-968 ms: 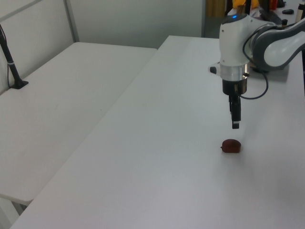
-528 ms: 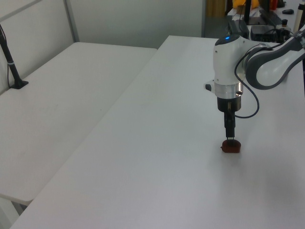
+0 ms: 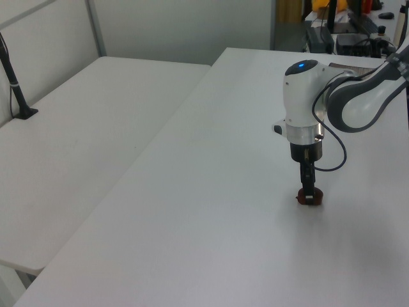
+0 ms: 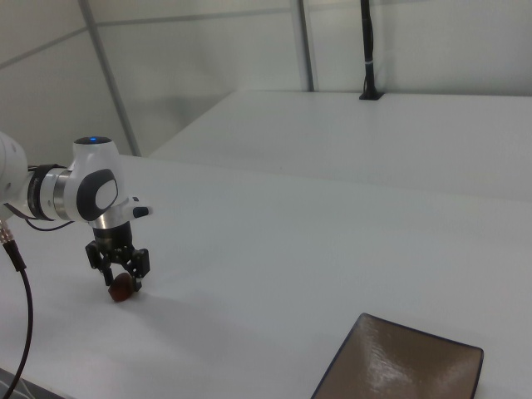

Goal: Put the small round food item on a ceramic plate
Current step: 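Lower the gripper onto the red food item and close on it, then lift the held food item and carry it toward the brown plate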

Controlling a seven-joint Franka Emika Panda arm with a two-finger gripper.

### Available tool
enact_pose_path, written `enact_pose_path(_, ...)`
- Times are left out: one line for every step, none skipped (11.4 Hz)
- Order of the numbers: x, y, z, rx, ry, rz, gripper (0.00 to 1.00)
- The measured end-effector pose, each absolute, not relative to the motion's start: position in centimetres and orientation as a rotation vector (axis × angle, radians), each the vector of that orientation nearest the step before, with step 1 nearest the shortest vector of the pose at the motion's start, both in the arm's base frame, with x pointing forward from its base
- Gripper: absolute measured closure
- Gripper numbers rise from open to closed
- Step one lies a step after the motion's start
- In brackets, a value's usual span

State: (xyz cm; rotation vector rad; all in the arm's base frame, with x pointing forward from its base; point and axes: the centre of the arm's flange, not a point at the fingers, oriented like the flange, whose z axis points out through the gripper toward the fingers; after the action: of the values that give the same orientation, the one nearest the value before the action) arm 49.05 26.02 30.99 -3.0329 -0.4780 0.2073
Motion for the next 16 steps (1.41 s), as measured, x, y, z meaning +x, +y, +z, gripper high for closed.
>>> enact_pose_path(49.1,26.0,31.0,-3.033,-0.478,0.206,0.36)
enact_pose_path(49.1,26.0,31.1,-3.033,-0.478,0.204,0.54)
enact_pose_path(49.1,26.1,31.2,-3.032,-0.478,0.199,0.68)
enact_pose_path(49.2,26.1,31.5,-3.032,-0.479,0.19,0.73)
enact_pose_path(49.3,26.1,32.0,-3.032,-0.48,0.177,0.77)
enact_pose_path(49.4,26.1,32.7,-3.033,-0.484,0.155,0.79)
enact_pose_path(49.5,26.1,33.5,-3.042,-0.498,0.138,0.81)
enact_pose_path(49.4,25.8,34.2,-3.061,-0.525,0.128,0.84)
enact_pose_path(49.4,25.5,34.7,-3.083,-0.556,0.121,0.85)
enact_pose_path(49.4,25.0,35.1,-3.107,-0.58,0.113,0.85)
enact_pose_path(49.7,24.2,35.6,-3.133,-0.591,0.113,0.85)
enact_pose_path(50.1,23.1,36.2,-3.166,-0.597,0.127,0.85)
enact_pose_path(50.7,21.7,36.9,-3.21,-0.604,0.135,0.85)
enact_pose_path(51.4,19.9,37.5,-3.253,-0.598,0.13,0.85)
enact_pose_path(52.2,18.1,38.0,-3.291,-0.581,0.107,0.85)
enact_pose_path(53.3,15.7,38.7,-3.328,-0.544,0.079,0.85)
